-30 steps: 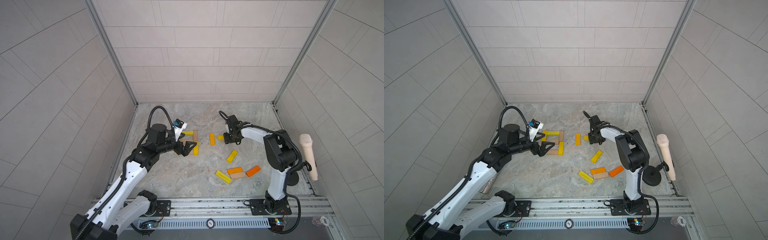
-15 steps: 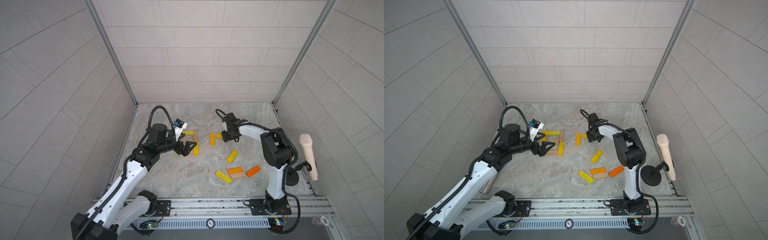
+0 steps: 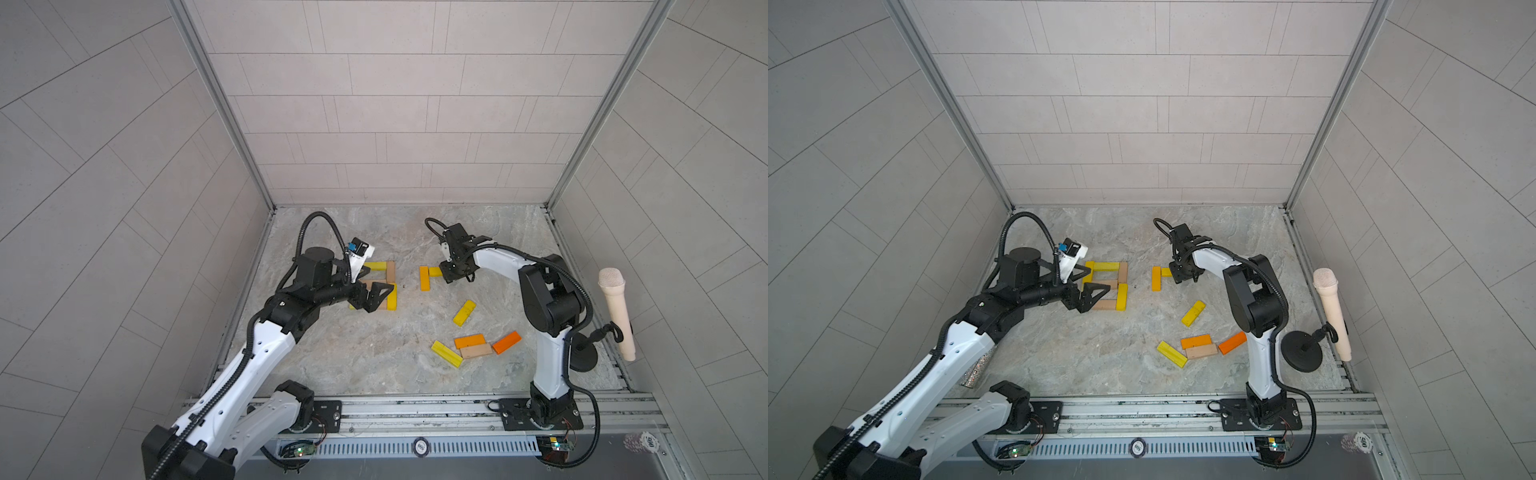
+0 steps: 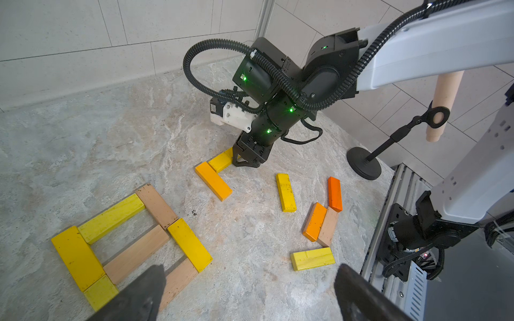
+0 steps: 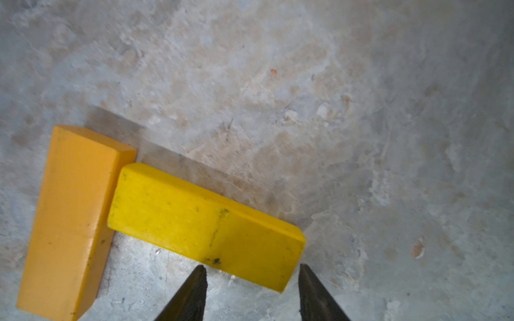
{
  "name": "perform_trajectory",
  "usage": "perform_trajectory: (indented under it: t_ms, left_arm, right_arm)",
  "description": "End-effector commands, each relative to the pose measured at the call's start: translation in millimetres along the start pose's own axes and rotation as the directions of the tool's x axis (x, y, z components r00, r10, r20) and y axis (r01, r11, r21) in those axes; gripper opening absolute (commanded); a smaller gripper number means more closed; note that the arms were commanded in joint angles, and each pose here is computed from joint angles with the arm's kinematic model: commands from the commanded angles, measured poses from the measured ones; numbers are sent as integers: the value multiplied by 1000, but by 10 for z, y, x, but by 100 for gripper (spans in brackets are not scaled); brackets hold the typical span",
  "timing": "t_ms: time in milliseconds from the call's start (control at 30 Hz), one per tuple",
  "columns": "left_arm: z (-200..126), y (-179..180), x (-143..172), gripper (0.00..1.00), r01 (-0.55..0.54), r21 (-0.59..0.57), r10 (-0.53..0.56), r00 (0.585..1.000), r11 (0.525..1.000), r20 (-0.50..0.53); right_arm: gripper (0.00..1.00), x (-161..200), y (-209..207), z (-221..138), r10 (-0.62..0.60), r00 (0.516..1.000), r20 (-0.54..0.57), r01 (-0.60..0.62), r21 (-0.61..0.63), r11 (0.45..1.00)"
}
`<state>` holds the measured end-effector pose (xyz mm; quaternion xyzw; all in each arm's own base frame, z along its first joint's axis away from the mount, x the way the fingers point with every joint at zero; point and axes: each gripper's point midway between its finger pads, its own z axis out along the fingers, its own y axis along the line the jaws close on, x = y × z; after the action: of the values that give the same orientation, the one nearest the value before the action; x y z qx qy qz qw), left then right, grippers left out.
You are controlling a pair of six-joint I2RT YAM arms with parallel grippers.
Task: Assemble the number 8 with building blocks
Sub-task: Assemble the building block at the center of the board.
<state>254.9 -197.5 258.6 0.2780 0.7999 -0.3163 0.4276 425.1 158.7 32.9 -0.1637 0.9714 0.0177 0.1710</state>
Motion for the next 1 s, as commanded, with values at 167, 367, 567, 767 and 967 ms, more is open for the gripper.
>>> perform_trajectory:
  t_ms: [167, 367, 567, 767, 967]
  left_arm:
    - [0, 1, -38, 100, -13, 2, 13, 1000, 1000, 17]
    - [-1, 1, -38, 100, -13, 1, 13, 1000, 1000, 17]
    - [2, 4, -33, 100, -12, 1, 12, 1000, 1000, 16]
    - [2, 1, -37, 100, -13, 2, 13, 1000, 1000, 16]
    - [-1, 0, -39, 100, -13, 1, 13, 1000, 1000, 17]
  right_arm:
    - [55, -44, -9, 40, -20, 1000, -12, 20, 13, 1000]
    - [55, -57, -3, 60, -19, 1000, -12, 19, 10, 1000]
    - [55, -48, -5, 75, -27, 999, -16, 28, 10, 1000]
    - [55, -50, -58, 52, -33, 999, -24, 34, 41, 999]
    - [55, 9, -104, 21, -18, 999, -32, 20, 65, 998]
